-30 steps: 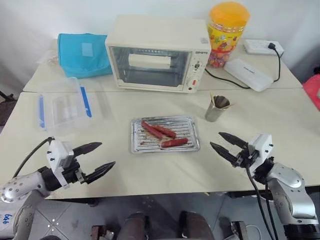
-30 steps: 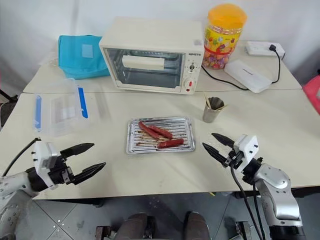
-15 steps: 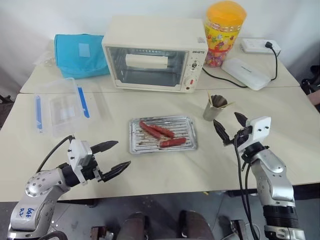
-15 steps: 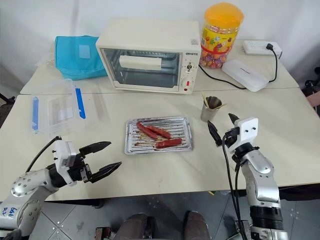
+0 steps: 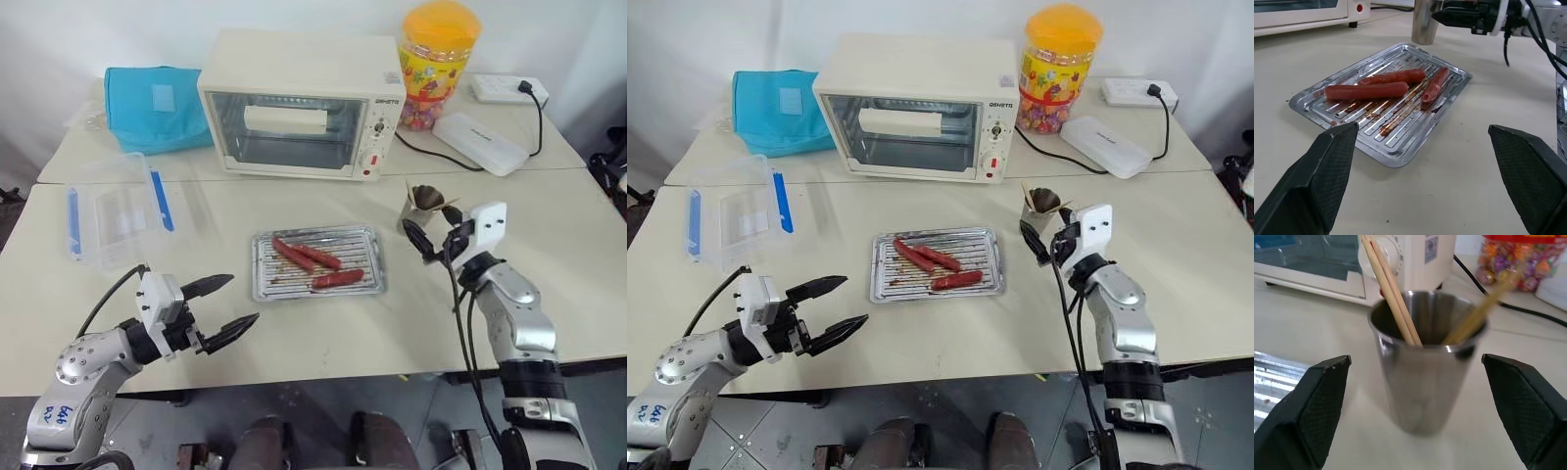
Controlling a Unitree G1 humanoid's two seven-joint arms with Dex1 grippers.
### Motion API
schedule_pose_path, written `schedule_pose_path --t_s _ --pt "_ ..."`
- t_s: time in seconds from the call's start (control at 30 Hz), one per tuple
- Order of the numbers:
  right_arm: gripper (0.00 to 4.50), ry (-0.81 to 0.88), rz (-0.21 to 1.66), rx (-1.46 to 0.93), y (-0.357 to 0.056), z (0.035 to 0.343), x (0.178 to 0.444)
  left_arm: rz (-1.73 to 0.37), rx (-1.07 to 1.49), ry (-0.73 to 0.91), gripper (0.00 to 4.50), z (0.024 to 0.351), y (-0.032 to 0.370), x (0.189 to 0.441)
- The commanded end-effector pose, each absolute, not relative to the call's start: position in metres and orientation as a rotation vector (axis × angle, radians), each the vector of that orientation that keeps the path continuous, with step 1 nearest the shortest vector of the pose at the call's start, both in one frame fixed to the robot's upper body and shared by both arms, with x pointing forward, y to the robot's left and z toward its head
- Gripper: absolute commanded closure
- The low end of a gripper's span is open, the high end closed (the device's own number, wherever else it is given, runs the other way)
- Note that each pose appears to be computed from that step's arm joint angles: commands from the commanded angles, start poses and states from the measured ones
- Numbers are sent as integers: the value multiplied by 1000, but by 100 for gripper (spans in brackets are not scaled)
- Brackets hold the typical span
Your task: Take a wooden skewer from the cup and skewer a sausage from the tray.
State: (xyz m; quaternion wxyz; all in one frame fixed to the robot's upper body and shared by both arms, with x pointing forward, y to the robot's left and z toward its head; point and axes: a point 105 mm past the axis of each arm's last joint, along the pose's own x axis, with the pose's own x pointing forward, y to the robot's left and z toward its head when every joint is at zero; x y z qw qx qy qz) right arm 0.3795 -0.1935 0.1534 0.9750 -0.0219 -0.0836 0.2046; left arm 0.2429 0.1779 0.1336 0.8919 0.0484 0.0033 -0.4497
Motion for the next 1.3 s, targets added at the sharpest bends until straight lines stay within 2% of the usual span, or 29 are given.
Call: schedule_pose_path --t_s 0.03,0.23,0.97,1.07,1.13,1.17,1.3 --pt "2 -215 428 -92 -192 166 385 -935 108 -42 0 144 176 241" --pt "2 -221 446 -90 -191 171 396 -892 92 -108 0 159 176 250" --pt "2 -234 537 -61 -178 183 409 -891 130 -75 0 151 176 245" --pt "61 -241 538 -55 -178 184 409 -892 130 -75 0 150 176 245" --pt "128 -240 538 -55 -178 184 408 -891 130 -74 0 150 176 245" --pt "142 -240 538 -56 -178 184 408 -891 131 -74 0 150 176 245" --pt "142 -241 541 -57 -178 185 408 -893 130 -72 0 149 175 244"
